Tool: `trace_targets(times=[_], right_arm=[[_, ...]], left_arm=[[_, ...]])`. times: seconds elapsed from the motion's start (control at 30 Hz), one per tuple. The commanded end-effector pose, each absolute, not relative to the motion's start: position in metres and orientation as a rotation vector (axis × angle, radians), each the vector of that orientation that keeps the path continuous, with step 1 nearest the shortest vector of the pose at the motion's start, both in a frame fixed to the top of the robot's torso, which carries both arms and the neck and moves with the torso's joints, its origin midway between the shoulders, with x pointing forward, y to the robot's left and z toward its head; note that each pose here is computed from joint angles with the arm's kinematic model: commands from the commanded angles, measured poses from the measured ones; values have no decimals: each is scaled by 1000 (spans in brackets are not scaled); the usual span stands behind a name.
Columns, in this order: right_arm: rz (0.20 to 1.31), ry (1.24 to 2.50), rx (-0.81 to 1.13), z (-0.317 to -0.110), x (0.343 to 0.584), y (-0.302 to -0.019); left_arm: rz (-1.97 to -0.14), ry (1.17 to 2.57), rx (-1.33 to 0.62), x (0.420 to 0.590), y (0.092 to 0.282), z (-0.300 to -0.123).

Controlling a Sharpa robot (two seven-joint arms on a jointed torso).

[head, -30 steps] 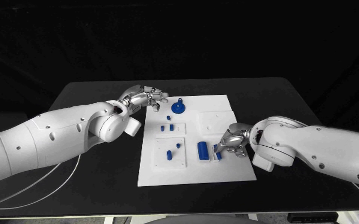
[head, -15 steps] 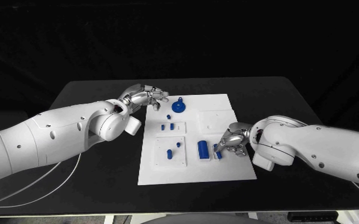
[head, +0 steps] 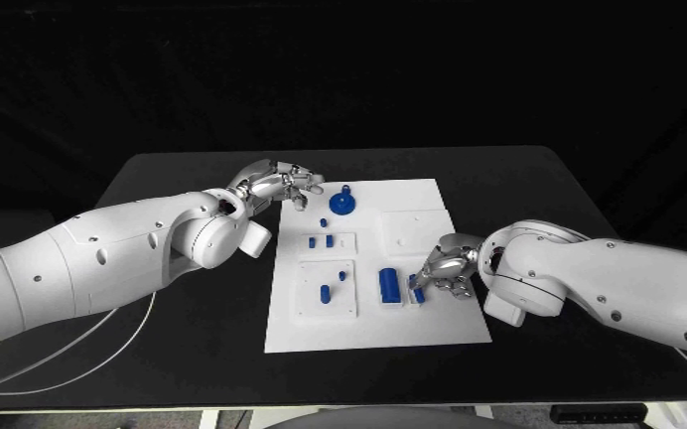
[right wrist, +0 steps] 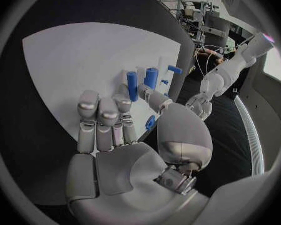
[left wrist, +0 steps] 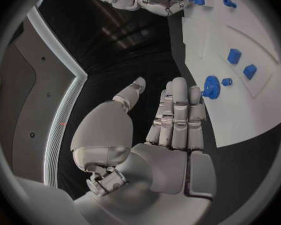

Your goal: Assemble the parts on the task board

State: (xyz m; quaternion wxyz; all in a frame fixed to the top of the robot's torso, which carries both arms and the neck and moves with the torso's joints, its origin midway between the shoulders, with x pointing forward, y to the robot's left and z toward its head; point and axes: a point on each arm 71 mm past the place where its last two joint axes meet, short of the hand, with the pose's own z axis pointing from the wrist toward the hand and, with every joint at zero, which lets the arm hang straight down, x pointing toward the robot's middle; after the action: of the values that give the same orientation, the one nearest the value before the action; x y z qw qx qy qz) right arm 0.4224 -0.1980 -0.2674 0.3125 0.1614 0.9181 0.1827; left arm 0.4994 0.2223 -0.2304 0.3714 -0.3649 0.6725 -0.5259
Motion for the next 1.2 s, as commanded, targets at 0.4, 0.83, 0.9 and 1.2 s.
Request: trace_targets(times=[0.4,0.83,0.9,1.2], right_arm=[[501,2432,399,-268,420,-196],[522,2479,334,-268,414,-204],[525,2489,325,-268,413,-205],[521,2534,292,-270,409,-208]], left_arm=[[-1365,1728,-925,499,220,-229],[-1362,1728,-927,499,221,-230],[-1363,1729,-926,499,221,-230],[-1363,1729,-927,499,221,-230]])
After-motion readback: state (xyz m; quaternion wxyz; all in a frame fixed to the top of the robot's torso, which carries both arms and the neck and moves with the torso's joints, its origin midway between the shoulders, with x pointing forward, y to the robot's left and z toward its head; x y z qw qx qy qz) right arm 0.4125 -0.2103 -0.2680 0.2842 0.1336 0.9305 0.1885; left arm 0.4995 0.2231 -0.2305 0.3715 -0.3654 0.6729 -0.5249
